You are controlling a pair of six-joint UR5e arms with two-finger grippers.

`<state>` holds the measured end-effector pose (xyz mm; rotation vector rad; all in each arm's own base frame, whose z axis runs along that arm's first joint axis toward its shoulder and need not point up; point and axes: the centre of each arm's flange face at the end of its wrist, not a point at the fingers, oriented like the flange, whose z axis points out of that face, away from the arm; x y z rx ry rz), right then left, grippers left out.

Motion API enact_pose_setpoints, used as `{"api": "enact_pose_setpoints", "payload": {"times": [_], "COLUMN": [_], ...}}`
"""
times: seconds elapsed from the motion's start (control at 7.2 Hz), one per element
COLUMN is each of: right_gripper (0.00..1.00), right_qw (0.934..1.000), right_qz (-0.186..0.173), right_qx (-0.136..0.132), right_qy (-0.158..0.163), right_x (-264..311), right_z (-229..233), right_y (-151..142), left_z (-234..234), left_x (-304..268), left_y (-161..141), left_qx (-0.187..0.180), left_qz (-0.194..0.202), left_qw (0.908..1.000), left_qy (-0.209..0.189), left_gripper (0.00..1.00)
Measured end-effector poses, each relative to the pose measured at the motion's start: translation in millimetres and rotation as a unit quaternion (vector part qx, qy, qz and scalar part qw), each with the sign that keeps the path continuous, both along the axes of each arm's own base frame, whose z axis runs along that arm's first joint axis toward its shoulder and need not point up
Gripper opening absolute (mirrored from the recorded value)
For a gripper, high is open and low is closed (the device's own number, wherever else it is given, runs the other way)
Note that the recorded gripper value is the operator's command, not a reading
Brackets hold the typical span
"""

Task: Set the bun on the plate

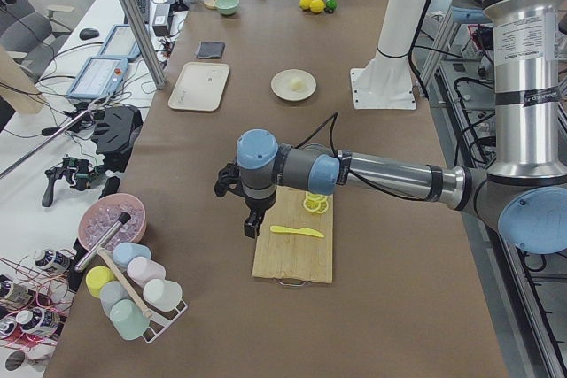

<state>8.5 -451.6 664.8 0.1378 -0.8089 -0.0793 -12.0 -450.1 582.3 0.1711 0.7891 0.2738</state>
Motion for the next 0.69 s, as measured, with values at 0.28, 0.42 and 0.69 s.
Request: {"api": "enact_pose_setpoints", "payload": {"times": [0.28,0.42,0.69], "right_gripper": [1.00,1.00,1.00], "right_qw": [1.0000,1.0000,1.0000], "right_qz": [0.000,0.000,0.000], "right_qx": [-0.002,-0.002,-0.003], "right_qy": [-0.001,-0.001,0.000], "right_x": [0.2,0.2,0.2], "right_z": [0.7,1.3,1.9], "right_y": [2.3,2.5,1.8], "left_z": [-1.1,-2.5,-7.5], "left_x": [0.3,0.5,1.4], "left_y": [-0.2,-0.5,-2.8], "left_qx": [0.001,0.003,0.009], "left_qz": [0.000,0.001,0.001], "left_qw": [1.0000,1.0000,1.0000], "left_qy": [0.000,0.000,0.000], "left_gripper": [0.97,0.97,0.97]}}
